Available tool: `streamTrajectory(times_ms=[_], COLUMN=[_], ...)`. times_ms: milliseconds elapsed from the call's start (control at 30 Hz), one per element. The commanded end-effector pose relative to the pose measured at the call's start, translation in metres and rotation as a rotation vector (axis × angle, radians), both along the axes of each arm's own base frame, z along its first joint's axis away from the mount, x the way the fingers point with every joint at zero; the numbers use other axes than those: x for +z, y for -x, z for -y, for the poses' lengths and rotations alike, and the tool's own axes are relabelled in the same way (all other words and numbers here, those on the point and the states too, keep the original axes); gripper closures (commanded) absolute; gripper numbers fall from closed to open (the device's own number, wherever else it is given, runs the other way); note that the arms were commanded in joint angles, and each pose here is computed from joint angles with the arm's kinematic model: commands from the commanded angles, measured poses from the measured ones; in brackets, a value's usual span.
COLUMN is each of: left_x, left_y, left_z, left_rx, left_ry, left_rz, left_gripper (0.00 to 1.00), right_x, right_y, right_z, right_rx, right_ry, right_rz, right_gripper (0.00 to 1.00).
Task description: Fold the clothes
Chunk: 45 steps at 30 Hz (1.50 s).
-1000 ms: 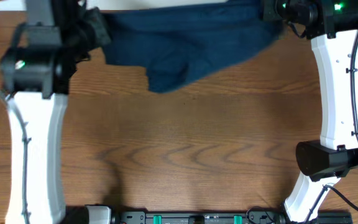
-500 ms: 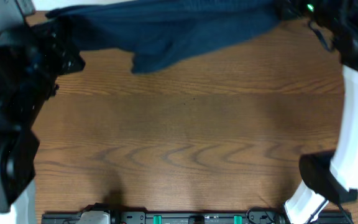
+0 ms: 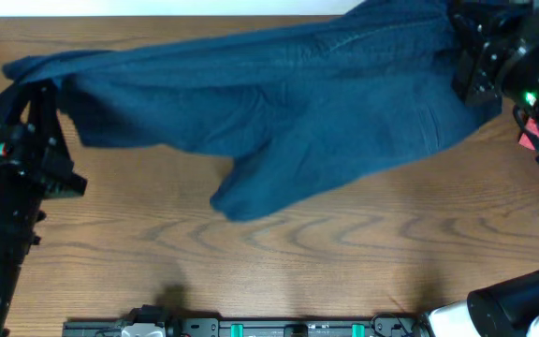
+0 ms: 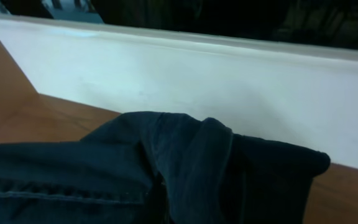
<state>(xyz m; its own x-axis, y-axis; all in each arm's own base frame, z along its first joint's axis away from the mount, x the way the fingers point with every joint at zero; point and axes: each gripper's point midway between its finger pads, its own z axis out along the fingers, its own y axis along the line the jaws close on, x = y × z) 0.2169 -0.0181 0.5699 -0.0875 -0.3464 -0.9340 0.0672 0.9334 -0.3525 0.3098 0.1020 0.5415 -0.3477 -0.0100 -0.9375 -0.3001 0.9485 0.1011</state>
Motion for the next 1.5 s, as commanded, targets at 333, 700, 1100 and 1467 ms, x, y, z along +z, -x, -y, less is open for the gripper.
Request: streamTrajectory(times_ms=[333, 700, 1100, 1467], left_x=[-0.134, -0.319, -0.35, -0.379], left_y=[-0.172, -0.29, -0.302, -0.227], left_z=[-0.009, 0.023, 0.069, 0.125], left_rx=[0.078, -0.039, -0.113, -0.193], left_ry=[-0.011, 0.009, -0.021, -0.077], left_rz=[-0.474, -0.858, -0.894, -1.167], left_gripper=[0.94, 0.94, 0.94, 0.94], right_x=[-0.136, -0.281, -0.35, -0.367], right_y=[-0.108, -0.21, -0.238, -0.197], right_z=[0.021, 0.014, 0.047, 0.087], right_rx=[-0.303, -0.273, -0.32, -0.372], right_ry=[-0.012, 0.066, 0.086, 0.132], right_rz=[-0.427, -0.657, -0.759, -0.946], right_gripper=[0.98, 0.98, 0.98, 0.99])
